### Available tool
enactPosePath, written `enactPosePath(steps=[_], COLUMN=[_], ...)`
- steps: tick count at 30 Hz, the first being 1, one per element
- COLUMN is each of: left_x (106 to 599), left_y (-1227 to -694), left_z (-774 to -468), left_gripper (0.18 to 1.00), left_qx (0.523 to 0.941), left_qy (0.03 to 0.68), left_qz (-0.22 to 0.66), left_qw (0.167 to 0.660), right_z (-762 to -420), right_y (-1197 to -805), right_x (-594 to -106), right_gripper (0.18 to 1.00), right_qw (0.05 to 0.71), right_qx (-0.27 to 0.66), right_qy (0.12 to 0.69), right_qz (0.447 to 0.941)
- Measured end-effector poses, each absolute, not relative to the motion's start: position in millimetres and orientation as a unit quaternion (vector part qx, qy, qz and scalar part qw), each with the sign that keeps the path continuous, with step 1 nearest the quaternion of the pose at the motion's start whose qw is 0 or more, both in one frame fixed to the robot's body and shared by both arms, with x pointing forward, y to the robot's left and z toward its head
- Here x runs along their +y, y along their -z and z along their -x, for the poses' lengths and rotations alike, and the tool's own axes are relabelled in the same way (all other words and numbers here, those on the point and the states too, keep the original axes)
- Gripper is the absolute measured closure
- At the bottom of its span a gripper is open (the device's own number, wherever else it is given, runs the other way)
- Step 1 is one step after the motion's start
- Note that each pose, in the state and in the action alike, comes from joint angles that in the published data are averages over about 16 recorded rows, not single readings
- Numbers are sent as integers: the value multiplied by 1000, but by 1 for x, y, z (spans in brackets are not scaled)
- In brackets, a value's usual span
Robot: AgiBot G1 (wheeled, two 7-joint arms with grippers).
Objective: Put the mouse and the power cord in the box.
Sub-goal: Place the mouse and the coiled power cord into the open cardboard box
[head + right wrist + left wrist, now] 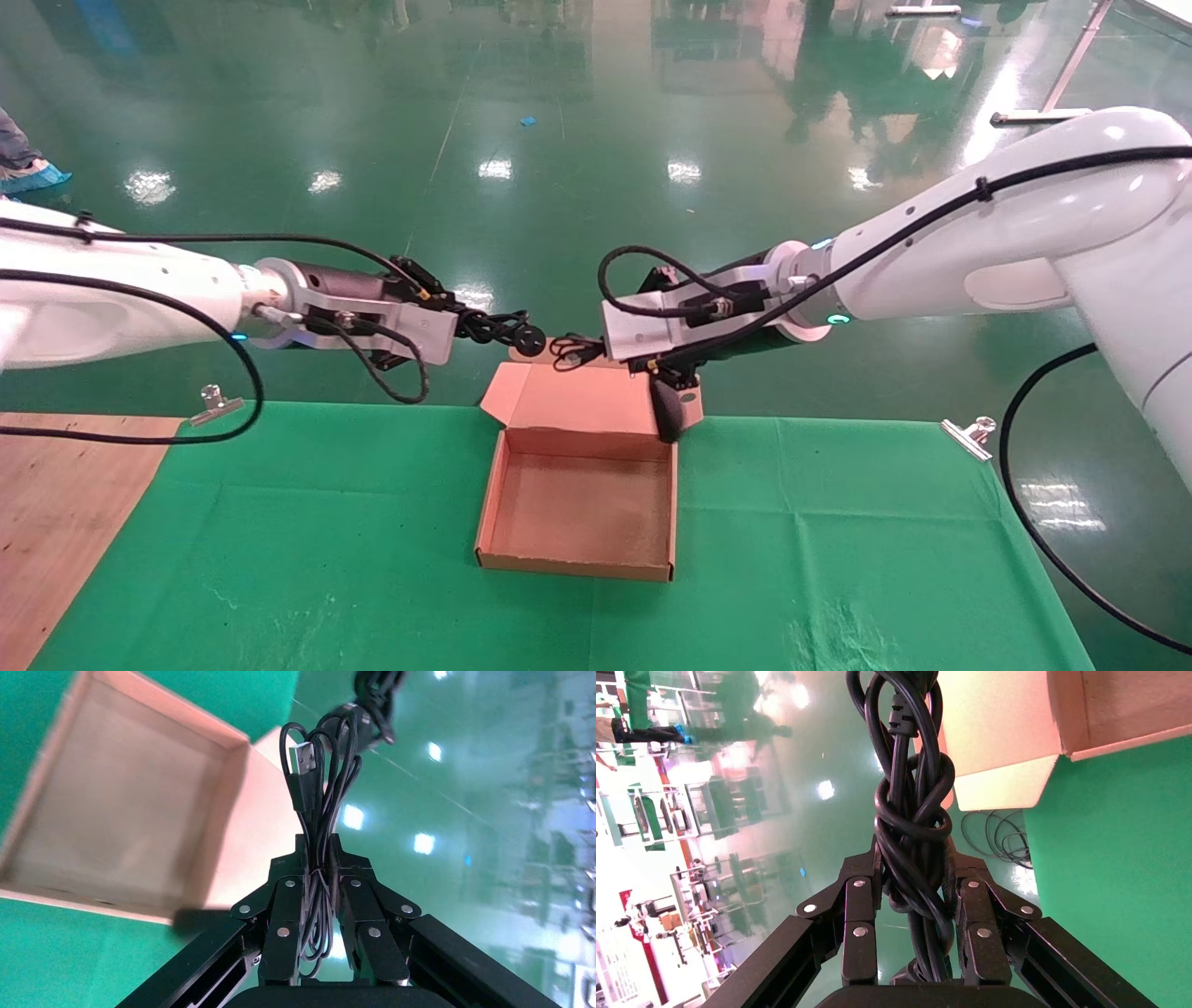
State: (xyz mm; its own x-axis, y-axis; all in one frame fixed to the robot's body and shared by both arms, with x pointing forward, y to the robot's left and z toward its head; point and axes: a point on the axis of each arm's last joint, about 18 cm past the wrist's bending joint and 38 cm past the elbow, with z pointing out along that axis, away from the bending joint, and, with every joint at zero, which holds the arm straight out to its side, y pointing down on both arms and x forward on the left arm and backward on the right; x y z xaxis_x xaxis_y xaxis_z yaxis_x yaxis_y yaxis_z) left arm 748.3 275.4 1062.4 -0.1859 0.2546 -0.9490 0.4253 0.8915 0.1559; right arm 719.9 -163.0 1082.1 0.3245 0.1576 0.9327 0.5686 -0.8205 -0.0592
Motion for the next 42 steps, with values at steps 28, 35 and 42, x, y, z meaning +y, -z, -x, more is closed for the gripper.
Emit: enactPosePath(steps=[28, 35, 42], left_x=[209, 199, 191], left_y=[-960, -910, -876], left_z=[-771, -773, -771], left_gripper=[838, 838, 839], left_qx=[697, 699, 711], left_qy=[179, 172, 146], left_qz=[-233, -235, -261], left_qw=[654, 653, 637], right_z=[-722, -716, -718], right_y=[-1074, -1063, -1055], right_x=[-184, -193, -203], right_gripper=[950, 950, 950], right_qw=[182, 188, 190], right_qx=[-218, -226, -221], right_qy=[519, 490, 484], right_qz=[806, 820, 825])
